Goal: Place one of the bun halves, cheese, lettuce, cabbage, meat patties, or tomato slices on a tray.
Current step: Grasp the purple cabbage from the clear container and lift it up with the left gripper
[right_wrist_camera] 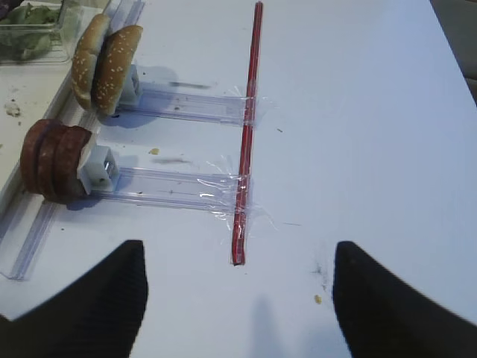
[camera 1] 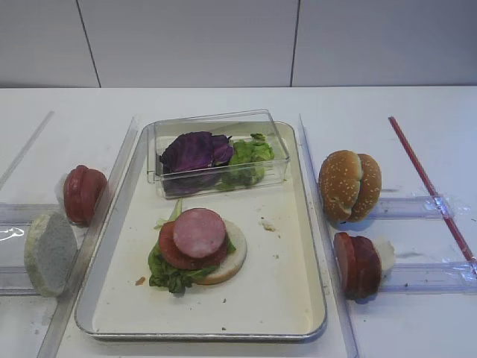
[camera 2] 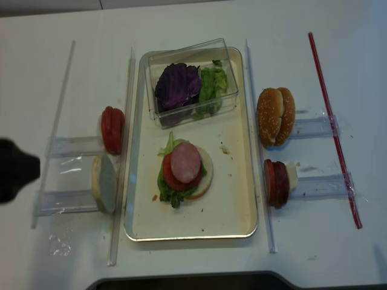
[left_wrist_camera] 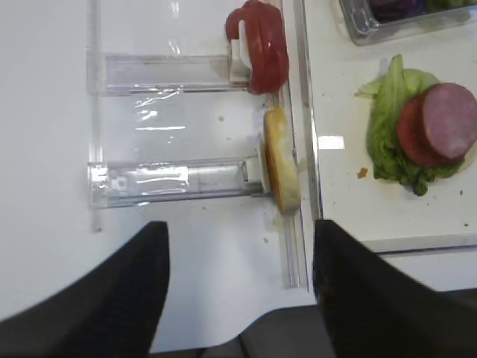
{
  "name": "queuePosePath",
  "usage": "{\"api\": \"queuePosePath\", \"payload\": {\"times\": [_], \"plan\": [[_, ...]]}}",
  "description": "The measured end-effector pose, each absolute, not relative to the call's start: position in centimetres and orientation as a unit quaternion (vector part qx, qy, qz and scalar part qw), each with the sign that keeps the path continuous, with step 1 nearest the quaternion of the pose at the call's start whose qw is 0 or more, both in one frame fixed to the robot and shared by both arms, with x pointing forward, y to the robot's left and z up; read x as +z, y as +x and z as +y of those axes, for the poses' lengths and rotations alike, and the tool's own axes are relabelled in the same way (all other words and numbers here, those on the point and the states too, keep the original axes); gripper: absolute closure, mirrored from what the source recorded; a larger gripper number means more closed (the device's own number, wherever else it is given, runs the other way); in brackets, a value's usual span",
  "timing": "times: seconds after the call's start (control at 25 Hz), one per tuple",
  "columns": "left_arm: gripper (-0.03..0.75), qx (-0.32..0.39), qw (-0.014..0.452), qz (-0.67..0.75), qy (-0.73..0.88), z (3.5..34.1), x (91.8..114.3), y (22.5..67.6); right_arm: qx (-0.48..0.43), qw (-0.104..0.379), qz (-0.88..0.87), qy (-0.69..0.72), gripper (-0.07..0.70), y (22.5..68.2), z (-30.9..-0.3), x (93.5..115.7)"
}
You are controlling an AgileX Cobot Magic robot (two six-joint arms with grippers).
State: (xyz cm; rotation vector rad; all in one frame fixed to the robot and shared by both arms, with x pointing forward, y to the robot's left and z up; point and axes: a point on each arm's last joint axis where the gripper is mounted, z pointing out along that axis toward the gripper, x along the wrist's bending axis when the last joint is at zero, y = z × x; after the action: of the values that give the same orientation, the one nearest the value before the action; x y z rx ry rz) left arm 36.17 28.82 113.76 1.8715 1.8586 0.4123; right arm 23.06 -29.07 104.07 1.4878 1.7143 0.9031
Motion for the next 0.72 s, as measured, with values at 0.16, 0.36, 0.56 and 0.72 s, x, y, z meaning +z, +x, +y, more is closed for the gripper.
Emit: {"api": "queuePosePath", "payload": {"times": [0.16,0.36,0.56,0.72], "plan": [[0.31,0.137,0.219,0.682,0.685,28.7,114.5,39.5,0.348,0.342,0.659,0.573,0.101,23.1,-29.1,104.1],[0.31,0.129,0.21,0.681,0.69,28.6,115.3,43.5,0.348,0.342,0.659,0.573,0.101,23.1,-29.1,104.1],[0.31,0.121,0.2,0.682,0.693,28.4,115.5,47.4,0.348,0.342,0.659,0.573,0.101,23.1,-29.1,104.1],[0.31,0.115,0.194,0.677,0.701,28.1,115.4,50.0,0.348,0.342,0.659,0.573,0.101,23.1,-29.1,104.1]]}}
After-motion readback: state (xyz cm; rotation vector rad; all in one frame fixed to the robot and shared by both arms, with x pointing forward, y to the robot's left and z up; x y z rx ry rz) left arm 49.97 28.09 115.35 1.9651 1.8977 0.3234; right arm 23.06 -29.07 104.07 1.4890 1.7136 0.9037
